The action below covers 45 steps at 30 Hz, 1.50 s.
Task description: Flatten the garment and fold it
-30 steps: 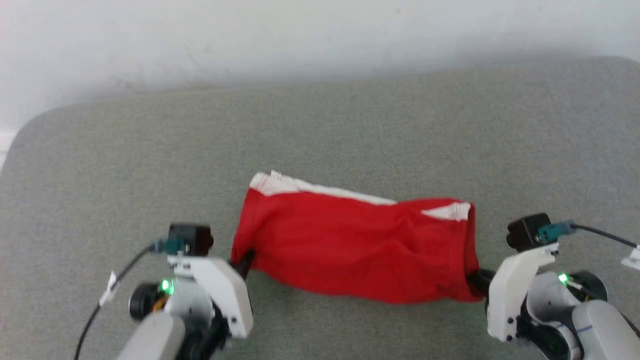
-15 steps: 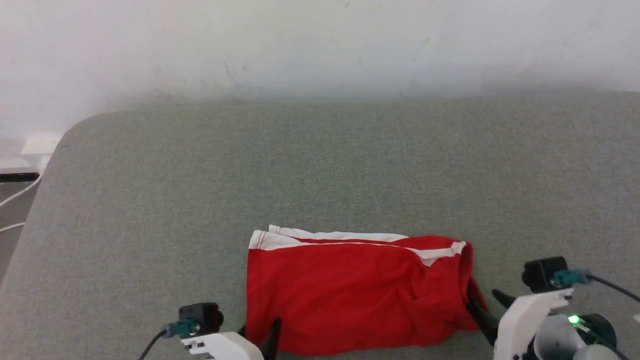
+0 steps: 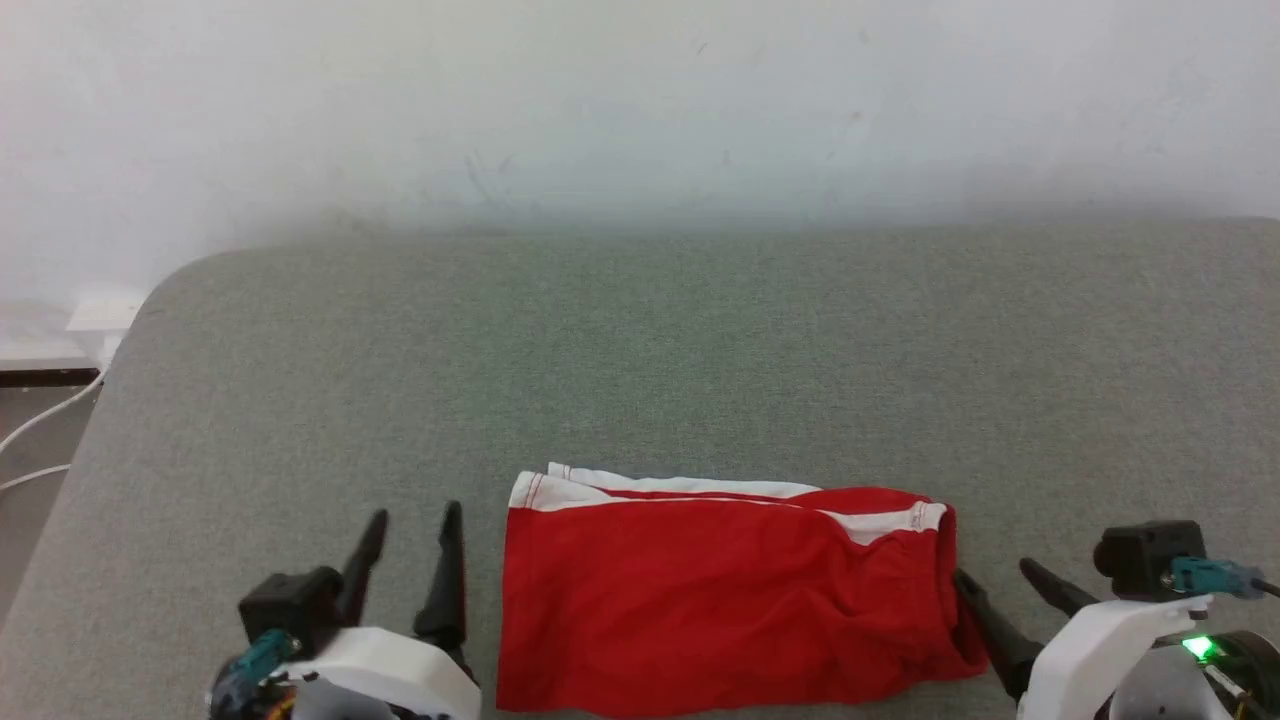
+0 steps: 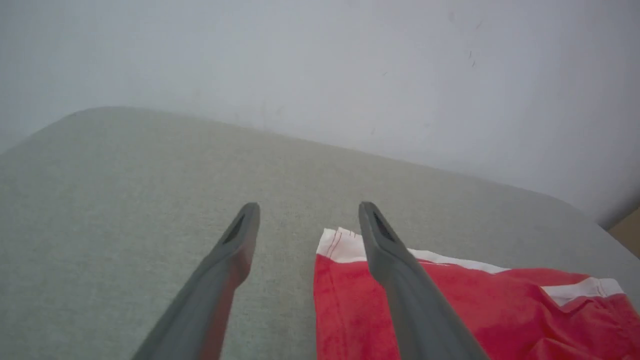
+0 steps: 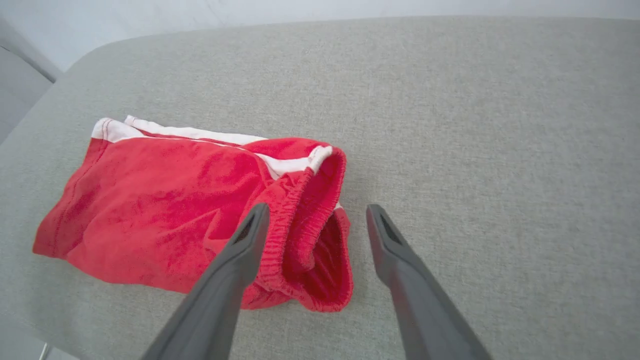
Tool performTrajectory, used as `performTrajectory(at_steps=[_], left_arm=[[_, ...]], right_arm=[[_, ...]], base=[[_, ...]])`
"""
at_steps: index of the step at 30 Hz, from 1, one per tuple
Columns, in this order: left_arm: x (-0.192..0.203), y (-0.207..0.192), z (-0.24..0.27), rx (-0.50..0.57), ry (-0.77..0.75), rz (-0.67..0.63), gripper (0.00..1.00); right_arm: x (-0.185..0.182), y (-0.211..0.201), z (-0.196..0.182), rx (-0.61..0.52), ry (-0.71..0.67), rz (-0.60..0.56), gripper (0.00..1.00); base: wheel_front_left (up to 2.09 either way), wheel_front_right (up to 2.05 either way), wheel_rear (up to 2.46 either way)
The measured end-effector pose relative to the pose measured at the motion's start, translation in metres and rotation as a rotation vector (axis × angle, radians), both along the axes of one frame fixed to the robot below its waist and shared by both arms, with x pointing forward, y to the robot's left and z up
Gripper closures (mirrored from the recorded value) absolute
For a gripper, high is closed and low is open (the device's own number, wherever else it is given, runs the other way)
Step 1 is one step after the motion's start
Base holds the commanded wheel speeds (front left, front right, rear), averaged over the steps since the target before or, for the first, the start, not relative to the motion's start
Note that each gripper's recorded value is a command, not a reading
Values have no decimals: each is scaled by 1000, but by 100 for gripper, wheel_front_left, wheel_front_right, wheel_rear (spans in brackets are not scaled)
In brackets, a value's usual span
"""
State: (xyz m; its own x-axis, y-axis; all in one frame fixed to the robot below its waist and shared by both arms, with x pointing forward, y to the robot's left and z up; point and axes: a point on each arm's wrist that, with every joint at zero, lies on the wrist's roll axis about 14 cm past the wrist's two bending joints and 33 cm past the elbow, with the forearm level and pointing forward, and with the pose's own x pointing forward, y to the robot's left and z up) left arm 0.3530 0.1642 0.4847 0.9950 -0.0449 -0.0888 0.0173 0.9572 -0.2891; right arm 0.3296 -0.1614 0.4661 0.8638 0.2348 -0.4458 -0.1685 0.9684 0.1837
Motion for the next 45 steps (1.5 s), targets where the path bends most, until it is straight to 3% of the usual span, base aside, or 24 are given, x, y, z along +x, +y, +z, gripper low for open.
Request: performTrajectory(at_steps=[11,27,28,29,31,37,45], left_arm=[[3,50,48,234,-212,135,0],[9,51,48,252,-219,158,0],[9,50,48,253,-222,155,0],[9,49,49,252,-225,152,0],[8,49,50,257,-229,152,0],[7,48,53,262,-240,148,0],[7,42,58,259,-259,133,0]], right_arm=[[7,19,-28,-63,205,101,0],[19,23,-106,-21,503,94,0],[19,23,-109,-21,520,97,21],[19,24,-109,-14,532,98,56],[18,24,-111,0,551,97,100],[18,31,-105,21,556,123,100],[31,16,-73,3,425,102,100]], base=[[0,0,0],[0,0,0],[0,0,0],[0,0,0],[0,0,0],[0,0,0],[0,0,0]])
